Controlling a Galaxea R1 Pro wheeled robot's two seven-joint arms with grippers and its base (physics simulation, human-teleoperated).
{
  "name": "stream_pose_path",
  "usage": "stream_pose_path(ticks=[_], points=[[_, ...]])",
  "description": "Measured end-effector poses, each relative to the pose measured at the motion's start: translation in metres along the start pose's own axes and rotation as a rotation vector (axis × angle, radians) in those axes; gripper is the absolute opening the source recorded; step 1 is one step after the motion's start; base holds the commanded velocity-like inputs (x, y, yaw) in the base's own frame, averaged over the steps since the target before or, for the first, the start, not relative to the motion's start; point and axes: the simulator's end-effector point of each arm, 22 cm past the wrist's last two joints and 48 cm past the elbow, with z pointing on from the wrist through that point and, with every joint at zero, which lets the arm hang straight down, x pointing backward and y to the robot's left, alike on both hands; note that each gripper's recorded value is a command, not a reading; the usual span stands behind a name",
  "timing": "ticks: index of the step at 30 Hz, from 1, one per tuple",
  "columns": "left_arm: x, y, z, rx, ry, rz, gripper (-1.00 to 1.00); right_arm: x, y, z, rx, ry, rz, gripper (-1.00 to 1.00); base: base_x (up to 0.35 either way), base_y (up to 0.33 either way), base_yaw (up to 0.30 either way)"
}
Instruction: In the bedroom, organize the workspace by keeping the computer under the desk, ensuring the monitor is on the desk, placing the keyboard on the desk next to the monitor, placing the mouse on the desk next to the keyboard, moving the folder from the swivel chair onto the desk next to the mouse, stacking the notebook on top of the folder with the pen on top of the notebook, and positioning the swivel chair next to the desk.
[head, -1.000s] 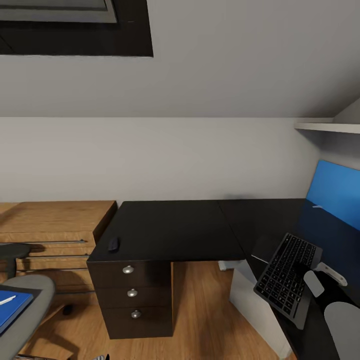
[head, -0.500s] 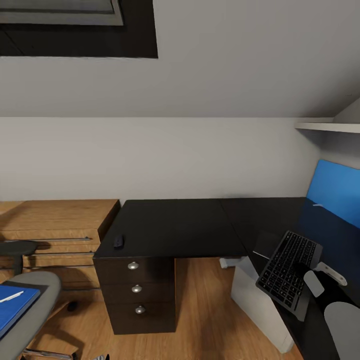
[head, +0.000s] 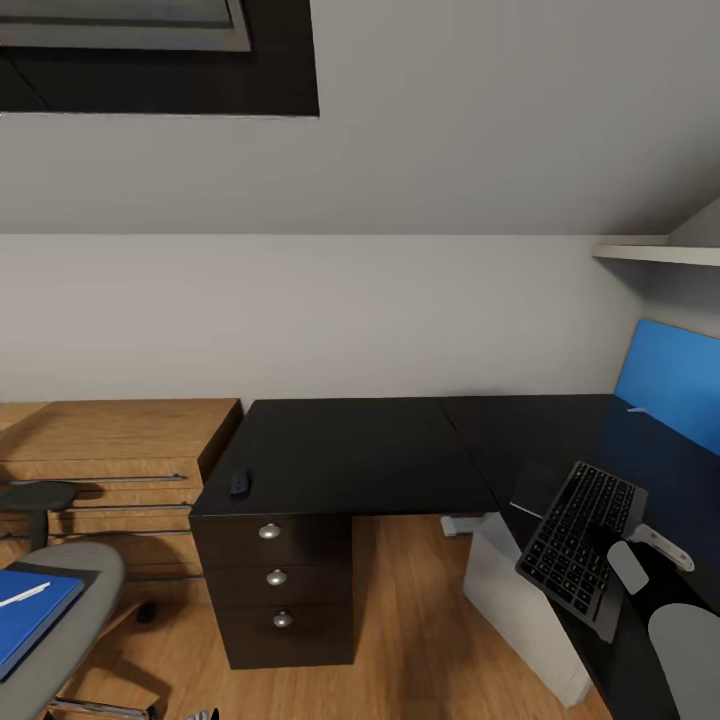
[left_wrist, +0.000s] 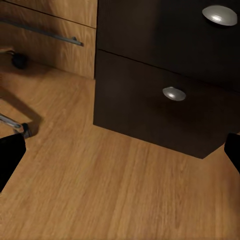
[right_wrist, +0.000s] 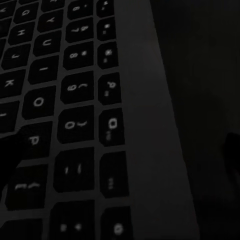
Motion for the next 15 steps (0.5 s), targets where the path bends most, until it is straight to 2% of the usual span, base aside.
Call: stream_pose_path(ticks=[3,12,15], points=[[-0.0001,0.0001,0.0,0.0,0.0,0.0,1.0,0.0001,0.0001,0.0,0.0,-0.001,-0.003,1.0,0.0,0.154,0.0],[0.0,0.0,0.0,0.0,0.0,0.0,1.0,0.0002,0.0003,0.0,-0.001,-0.001,-0.003,1.0,0.0,0.021,0.0],[0.0,0.0,0.0,0.0,0.0,0.0,1.0,0.0003,0.0003,0.0001,-0.001,0.0,-0.004,1.0,-0.047,0.114,0.0]])
